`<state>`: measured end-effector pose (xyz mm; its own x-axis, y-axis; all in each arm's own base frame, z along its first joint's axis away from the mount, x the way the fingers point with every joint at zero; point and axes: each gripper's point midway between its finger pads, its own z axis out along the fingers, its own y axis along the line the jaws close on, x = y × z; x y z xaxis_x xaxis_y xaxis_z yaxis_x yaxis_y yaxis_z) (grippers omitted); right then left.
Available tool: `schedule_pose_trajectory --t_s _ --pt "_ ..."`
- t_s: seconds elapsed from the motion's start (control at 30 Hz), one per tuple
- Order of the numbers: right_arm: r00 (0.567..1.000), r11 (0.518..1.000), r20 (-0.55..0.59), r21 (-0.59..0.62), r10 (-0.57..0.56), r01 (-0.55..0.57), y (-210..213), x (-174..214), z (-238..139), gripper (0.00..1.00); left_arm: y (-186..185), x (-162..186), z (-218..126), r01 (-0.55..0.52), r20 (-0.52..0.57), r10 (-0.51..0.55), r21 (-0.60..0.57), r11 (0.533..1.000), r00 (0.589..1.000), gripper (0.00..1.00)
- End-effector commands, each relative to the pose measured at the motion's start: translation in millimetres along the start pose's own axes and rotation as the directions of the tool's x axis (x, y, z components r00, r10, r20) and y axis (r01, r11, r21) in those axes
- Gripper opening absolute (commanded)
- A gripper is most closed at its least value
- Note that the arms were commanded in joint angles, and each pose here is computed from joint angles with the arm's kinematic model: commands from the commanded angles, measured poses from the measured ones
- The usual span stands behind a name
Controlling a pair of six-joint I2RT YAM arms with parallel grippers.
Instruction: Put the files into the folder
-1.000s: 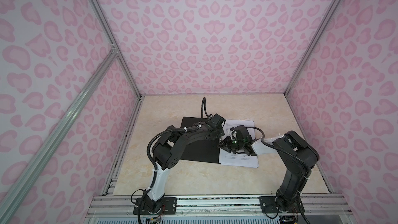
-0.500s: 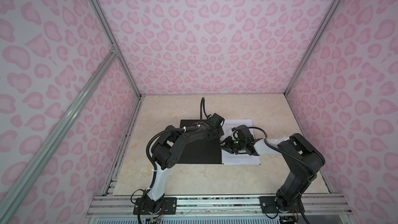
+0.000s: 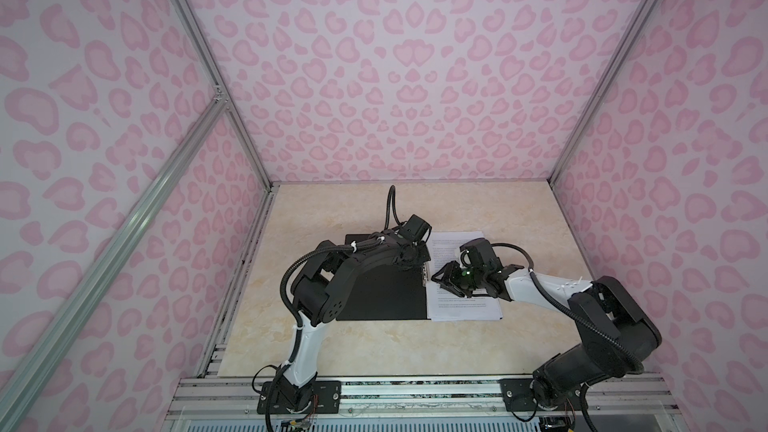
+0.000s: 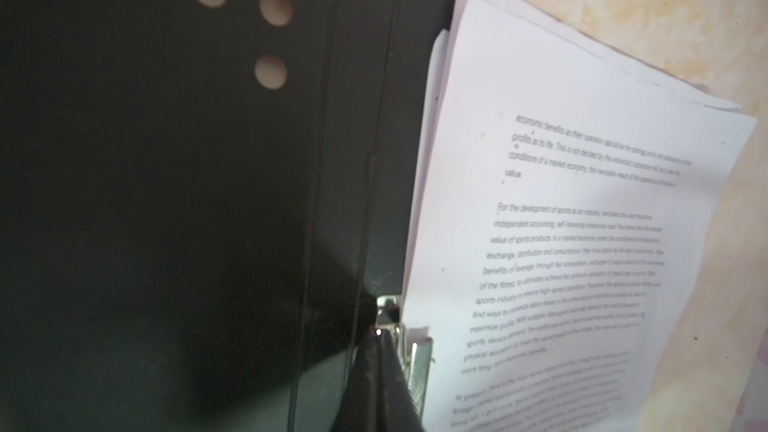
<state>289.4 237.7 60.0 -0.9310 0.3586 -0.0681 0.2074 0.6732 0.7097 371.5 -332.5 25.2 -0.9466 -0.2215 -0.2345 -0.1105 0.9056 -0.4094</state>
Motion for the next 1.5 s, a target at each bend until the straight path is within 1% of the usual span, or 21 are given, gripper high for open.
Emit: schedule_pose_trajectory --t_s 0.0,0.2,0.37,0.47,0.53,0.6,0.63,0.67,0.7,0.73,0.8,0.83,0.87,0.9,0.93,1.0,1.1,1.2,1.3,1.37,1.47 --pt "1.0 0.998 0.001 0.063 -0.028 0.028 -10 0 -7 0.43 9 15 -2 -0.022 -0.081 0.019 -0.037 0.999 0.997 0.04" --pt "0.999 0.998 0.014 0.054 -0.04 0.039 -12 -2 -18 0.43 -8 5 -10 -0.049 -0.072 0.05 0.011 0.999 0.996 0.05" --pt "0.998 0.999 0.043 0.034 -0.043 0.042 -15 -3 -31 0.48 -23 -7 -20 -0.061 -0.055 0.064 0.054 0.997 0.996 0.08" --pt "0.996 0.998 0.072 0.023 -0.055 0.054 -14 -6 -43 0.54 -29 -16 -30 -0.067 -0.038 0.07 0.074 0.995 0.997 0.1" --pt "0.991 0.997 0.112 0.03 -0.067 0.064 -17 -12 -55 0.63 -32 -24 -46 -0.079 0.001 0.08 0.086 0.993 0.997 0.12" --pt "0.984 0.996 0.158 0.051 -0.077 0.07 -24 -22 -70 0.71 -33 -34 -71 -0.108 0.074 0.102 0.083 0.991 0.992 0.21" --pt "0.981 0.996 0.181 0.061 -0.074 0.064 -28 -27 -77 0.75 -33 -39 -86 -0.125 0.116 0.115 0.079 0.989 0.987 0.27" --pt "0.977 0.997 0.206 0.073 -0.054 0.04 -37 -35 -84 0.83 -29 -43 -102 -0.144 0.163 0.132 0.065 0.987 0.978 0.35" --pt "0.974 0.999 0.224 0.05 -0.03 0.02 -43 -42 -90 0.89 -24 -46 -118 -0.161 0.21 0.148 0.047 0.986 0.966 0.49" --pt "0.97 1.0 0.242 0.018 -0.011 0.007 -45 -48 -96 0.96 -18 -48 -133 -0.175 0.253 0.161 0.032 0.984 0.954 0.59" --pt "0.959 1.0 0.284 -0.011 -0.012 0.016 -49 -63 -111 0.97 4 -47 -158 -0.206 0.334 0.199 -0.014 0.978 0.921 0.85" --pt "0.954 1.0 0.3 0.016 -0.026 0.022 -53 -68 -117 0.97 13 -46 -169 -0.217 0.365 0.212 -0.028 0.976 0.907 0.94" --pt "0.948 0.997 0.314 0.064 -0.055 0.036 -56 -73 -124 0.97 26 -44 -177 -0.23 0.388 0.228 -0.042 0.972 0.893 0.97" --pt "0.944 0.993 0.322 0.107 -0.078 0.045 -59 -78 -130 0.98 40 -41 -185 -0.233 0.408 0.234 -0.053 0.971 0.883 0.96" --pt "0.941 0.99 0.327 0.137 -0.086 0.043 -63 -81 -133 0.98 54 -40 -189 -0.223 0.415 0.228 -0.061 0.973 0.881 0.97" --pt "0.94 0.986 0.329 0.164 -0.093 0.04 -74 -87 -135 0.98 85 -34 -194 -0.184 0.418 0.188 -0.049 0.982 0.889 0.97" --pt "0.95 0.981 0.301 0.193 -0.083 0.024 -92 -94 -129 0.97 138 -22 -187 -0.07 0.391 0.064 0.0 0.998 0.918 0.97" --pt "0.96 0.977 0.273 0.211 -0.071 0.012 -106 -96 -118 0.93 181 -11 -180 0.038 0.381 -0.05 0.037 0.999 0.923 0.97" --pt "0.963 0.98 0.263 0.199 -0.058 0.004 -112 -97 -108 0.91 205 -4 -171 0.096 0.374 -0.111 0.06 0.994 0.921 0.97" --pt "0.966 0.98 0.252 0.198 -0.049 -0.002 -116 -96 -102 0.9 216 -3 -165 0.122 0.364 -0.134 0.057 0.991 0.922 0.96" --pt "0.972 0.982 0.234 0.189 -0.04 -0.005 -120 -93 -95 0.89 226 -5 -154 0.147 0.345 -0.168 0.087 0.985 0.923 0.97"
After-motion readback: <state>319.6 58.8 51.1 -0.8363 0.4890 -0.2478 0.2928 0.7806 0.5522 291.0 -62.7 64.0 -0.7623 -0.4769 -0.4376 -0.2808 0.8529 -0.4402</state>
